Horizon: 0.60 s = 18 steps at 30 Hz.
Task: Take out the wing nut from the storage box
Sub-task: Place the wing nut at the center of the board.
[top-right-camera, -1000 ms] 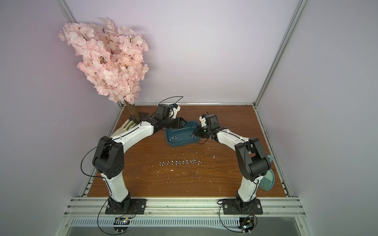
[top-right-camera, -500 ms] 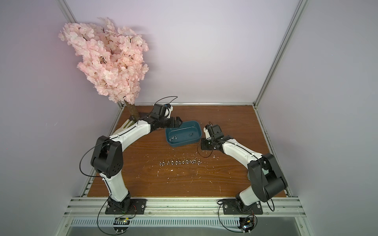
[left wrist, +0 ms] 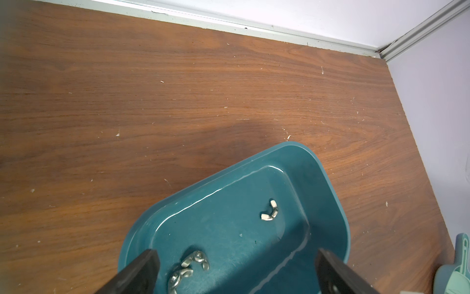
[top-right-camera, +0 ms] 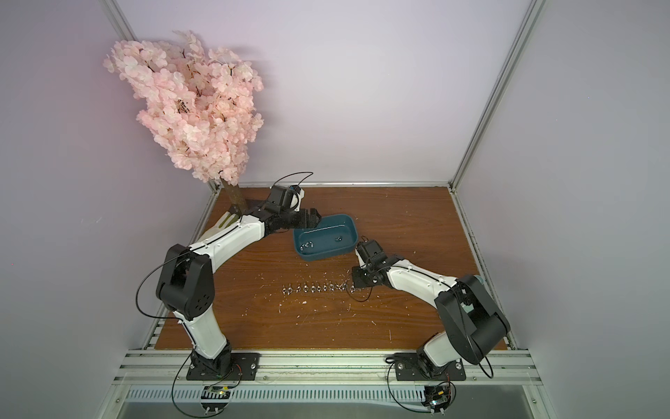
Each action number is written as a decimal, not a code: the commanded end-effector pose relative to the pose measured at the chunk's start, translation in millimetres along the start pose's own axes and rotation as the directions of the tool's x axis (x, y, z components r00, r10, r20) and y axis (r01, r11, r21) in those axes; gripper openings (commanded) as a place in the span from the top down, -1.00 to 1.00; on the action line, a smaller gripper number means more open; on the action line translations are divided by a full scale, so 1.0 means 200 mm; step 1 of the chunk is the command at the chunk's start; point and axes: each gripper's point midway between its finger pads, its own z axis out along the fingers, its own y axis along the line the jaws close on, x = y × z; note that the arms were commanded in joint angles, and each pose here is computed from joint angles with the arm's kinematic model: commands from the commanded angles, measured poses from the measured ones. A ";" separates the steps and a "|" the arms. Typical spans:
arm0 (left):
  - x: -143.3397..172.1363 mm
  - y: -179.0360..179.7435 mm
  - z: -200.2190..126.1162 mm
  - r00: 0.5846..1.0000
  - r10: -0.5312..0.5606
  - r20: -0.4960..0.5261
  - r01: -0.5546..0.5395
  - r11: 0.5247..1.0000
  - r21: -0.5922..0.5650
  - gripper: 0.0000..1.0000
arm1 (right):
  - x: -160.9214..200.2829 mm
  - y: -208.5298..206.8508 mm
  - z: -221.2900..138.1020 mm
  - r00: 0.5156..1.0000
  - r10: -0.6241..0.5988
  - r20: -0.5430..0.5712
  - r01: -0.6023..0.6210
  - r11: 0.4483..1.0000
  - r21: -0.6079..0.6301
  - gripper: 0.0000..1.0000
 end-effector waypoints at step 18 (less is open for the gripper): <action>0.03 0.05 -0.07 1.000 -0.027 0.004 0.028 0.998 -0.052 -0.99 | 0.00 -0.02 0.03 1.000 0.000 0.007 0.000 1.000 0.029 0.61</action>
